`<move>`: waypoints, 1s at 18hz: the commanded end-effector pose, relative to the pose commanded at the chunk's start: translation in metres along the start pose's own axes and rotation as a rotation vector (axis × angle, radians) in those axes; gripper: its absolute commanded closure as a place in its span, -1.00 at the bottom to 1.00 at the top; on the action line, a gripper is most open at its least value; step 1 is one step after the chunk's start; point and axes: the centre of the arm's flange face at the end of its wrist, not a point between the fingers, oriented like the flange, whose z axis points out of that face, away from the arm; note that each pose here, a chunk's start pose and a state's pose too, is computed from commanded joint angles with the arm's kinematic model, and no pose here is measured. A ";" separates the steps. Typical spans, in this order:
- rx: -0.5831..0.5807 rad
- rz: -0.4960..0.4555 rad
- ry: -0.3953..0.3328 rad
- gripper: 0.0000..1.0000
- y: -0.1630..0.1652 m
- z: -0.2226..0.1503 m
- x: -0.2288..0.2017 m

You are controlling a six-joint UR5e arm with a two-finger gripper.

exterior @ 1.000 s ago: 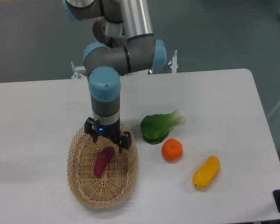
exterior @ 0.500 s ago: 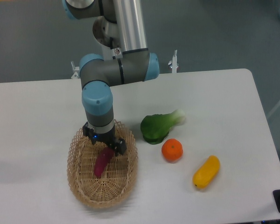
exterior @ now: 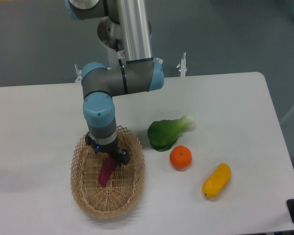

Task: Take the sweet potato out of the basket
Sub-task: 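Lower the gripper onto the purple sweet potato and close on it, then lift the purple sweet potato up out of the basket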

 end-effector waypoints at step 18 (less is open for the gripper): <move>0.013 0.036 -0.014 0.23 -0.001 -0.010 -0.002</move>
